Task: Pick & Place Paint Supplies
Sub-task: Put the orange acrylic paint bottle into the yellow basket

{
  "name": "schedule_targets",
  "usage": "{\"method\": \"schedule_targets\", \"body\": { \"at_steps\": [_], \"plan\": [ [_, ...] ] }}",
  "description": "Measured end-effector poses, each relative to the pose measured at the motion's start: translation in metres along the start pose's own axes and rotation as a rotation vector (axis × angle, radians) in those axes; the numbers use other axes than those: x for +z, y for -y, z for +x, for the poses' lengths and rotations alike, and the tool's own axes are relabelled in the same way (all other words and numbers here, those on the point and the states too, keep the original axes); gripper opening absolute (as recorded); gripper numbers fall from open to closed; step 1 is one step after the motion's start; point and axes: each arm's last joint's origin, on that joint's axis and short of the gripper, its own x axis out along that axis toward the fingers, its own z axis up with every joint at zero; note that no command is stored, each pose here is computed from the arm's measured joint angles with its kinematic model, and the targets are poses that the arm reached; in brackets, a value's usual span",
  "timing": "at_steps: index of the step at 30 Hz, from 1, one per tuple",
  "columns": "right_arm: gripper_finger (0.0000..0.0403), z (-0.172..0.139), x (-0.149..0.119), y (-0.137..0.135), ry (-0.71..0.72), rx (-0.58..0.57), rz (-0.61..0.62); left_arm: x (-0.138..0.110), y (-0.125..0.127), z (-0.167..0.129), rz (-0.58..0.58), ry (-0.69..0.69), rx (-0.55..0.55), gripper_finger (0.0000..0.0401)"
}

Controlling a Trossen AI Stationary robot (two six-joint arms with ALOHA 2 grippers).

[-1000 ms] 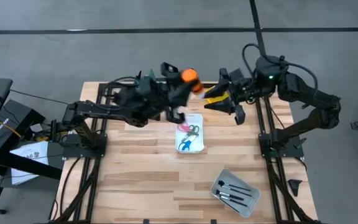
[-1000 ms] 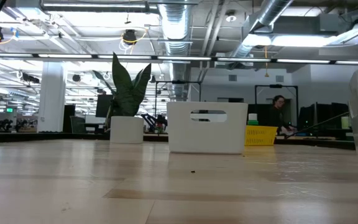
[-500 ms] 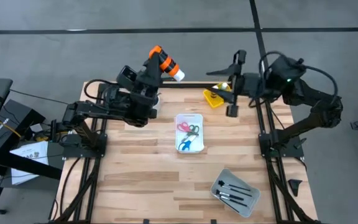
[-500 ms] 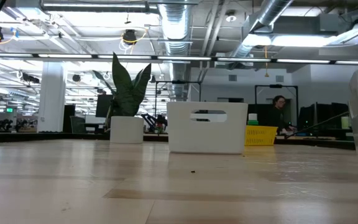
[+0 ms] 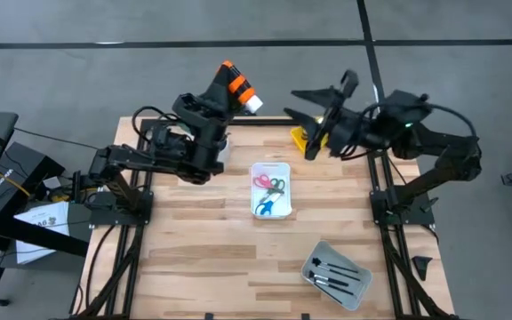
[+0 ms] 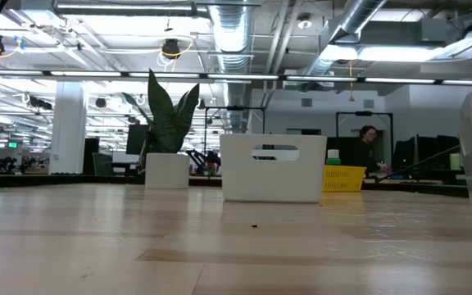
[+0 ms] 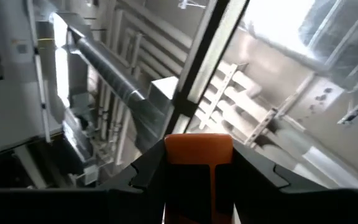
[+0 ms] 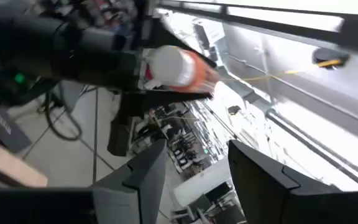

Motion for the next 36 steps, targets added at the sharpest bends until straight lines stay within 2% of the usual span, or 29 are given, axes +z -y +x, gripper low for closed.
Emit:
{"method": "schedule_targets", "body": {
  "at_steps": [8, 11, 23, 28, 32, 36],
  "plan": [
    [0.0170, 0.011, -0.002, -0.015, -0.008, 0.046, -0.238, -0.010, -0.006, -0.003, -0.057, -0.031, 0.139, 0.0136],
    [0.0168, 0.015, -0.003, -0.021, -0.015, 0.068, -0.289, -0.014, -0.009, -0.004, -0.096, -0.061, 0.174, 0.0136],
    [0.0166, 0.006, 0.008, -0.019, 0.030, 0.067, -0.297, -0.025, -0.004, -0.017, -0.118, -0.075, 0.307, 0.0136],
    [0.0166, 0.007, 0.011, -0.027, 0.039, 0.101, -0.378, -0.030, -0.006, -0.020, -0.129, -0.085, 0.364, 0.0136],
    [0.0166, 0.006, 0.012, -0.028, 0.045, 0.107, -0.385, -0.031, -0.005, -0.021, -0.132, -0.085, 0.370, 0.0136],
    [0.0166, 0.004, 0.015, -0.032, 0.059, 0.135, -0.477, -0.034, -0.008, -0.023, -0.128, -0.101, 0.401, 0.0136]
  ]
}}
